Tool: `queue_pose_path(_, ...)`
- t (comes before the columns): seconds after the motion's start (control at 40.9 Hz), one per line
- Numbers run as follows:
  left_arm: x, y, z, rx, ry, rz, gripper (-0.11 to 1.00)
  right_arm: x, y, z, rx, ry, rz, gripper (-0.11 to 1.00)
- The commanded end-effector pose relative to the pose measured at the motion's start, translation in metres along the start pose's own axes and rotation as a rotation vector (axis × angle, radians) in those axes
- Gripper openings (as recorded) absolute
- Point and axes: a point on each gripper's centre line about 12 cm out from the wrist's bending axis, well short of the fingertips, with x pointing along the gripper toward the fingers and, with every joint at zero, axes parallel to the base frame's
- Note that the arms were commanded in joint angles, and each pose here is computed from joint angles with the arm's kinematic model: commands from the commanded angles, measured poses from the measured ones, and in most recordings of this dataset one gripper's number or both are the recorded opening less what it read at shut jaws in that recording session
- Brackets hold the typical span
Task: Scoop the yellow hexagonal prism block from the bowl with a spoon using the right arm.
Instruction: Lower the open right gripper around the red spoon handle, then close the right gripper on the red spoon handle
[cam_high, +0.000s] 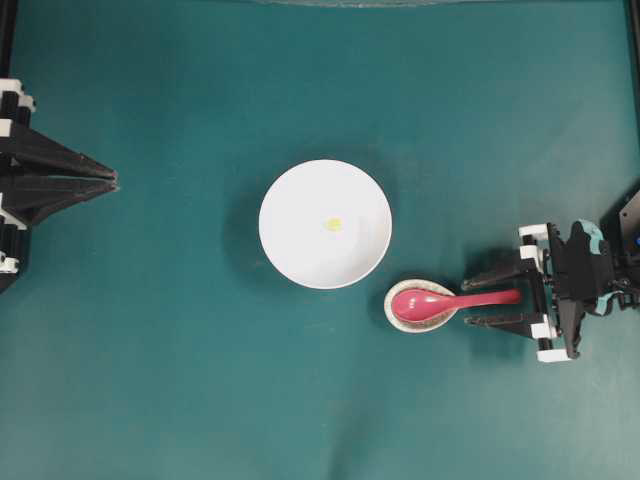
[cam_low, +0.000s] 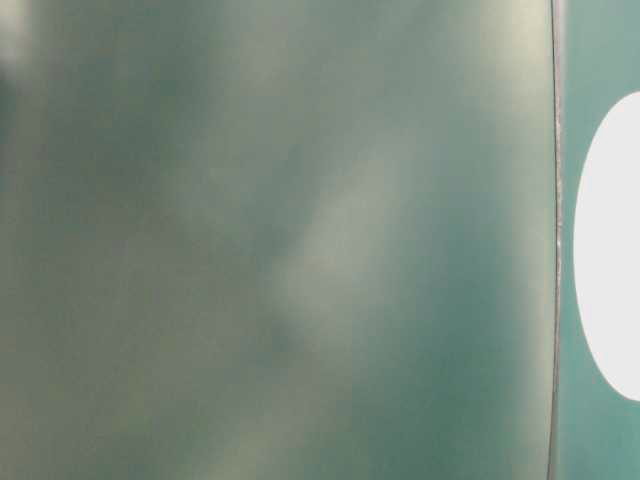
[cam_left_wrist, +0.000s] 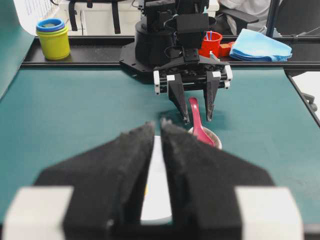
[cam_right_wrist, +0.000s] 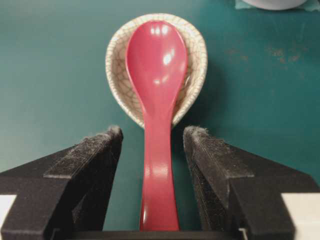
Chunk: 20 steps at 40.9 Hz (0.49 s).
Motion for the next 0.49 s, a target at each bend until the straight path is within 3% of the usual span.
queue_pose_path(0.0,0.0022,0.0004,0.0073,0.003,-0.021,0.002,0.14,0.0008,0.0015,0.0034,0.007,-0.017,0.004,0.56)
queue_pose_path(0.465,0.0025,0.0004,0.007,0.003,-0.02,0.002,0.14,0.0008,0.0007,0.0033,0.01,-0.016,-0.004,0.41)
